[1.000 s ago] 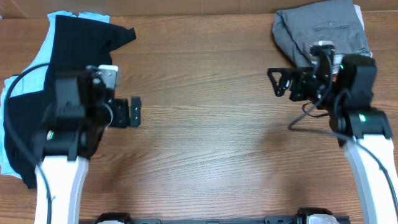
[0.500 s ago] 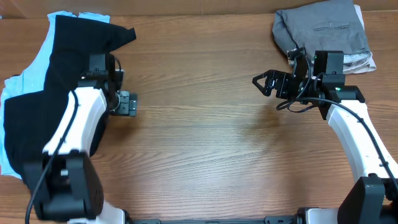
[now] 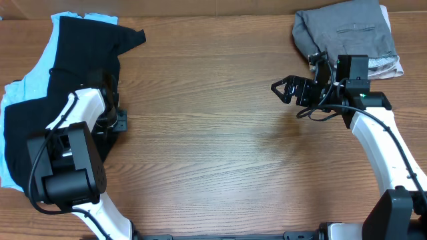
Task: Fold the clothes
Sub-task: 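Reach the left gripper to the black T-shirt and grasp its edge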
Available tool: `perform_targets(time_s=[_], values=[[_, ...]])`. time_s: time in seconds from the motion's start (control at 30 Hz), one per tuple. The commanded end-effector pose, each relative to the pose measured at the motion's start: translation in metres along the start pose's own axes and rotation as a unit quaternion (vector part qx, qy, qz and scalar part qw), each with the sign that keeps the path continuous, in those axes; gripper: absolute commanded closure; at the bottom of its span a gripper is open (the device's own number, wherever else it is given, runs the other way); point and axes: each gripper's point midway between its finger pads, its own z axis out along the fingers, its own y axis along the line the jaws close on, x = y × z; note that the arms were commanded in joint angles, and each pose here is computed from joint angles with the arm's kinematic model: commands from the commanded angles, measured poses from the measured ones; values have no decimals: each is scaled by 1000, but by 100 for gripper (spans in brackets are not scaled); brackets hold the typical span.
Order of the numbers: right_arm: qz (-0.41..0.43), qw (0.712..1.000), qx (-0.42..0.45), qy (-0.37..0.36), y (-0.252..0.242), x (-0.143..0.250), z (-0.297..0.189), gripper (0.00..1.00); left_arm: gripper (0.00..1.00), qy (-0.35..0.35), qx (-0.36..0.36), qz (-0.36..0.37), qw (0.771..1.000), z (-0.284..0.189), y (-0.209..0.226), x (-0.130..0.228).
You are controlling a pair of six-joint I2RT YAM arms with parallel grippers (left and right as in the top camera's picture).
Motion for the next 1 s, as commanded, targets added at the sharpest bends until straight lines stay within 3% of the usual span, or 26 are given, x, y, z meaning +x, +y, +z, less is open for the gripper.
perform_targets(time_s=[0.0,0.13,0.33,0.43,0.7,0.87,0.97], values=[[-11,1000,-3,-11,5,-9,-2,0,96,13,5,5,1000,4,-4,3],[-11,1000,-3,-11,5,-9,-2,0,96,23,27,-7,999,-10,-15,1],[-13,1000,-4,-14,6,-10,-2,0,96,-22,211,22,977,-80,-90,-36],[-12,1000,-3,-12,6,-9,-2,0,96,-60,262,59,962,-120,-127,-53],[-9,1000,-2,-12,4,-10,-2,2,96,-116,296,207,925,-177,-247,-39],[-8,1000,-1,-13,3,-10,-3,2,96,-163,311,254,901,-215,-293,-35],[-8,1000,-1,-13,3,-10,-3,2,96,-227,327,263,879,-275,-303,-48]])
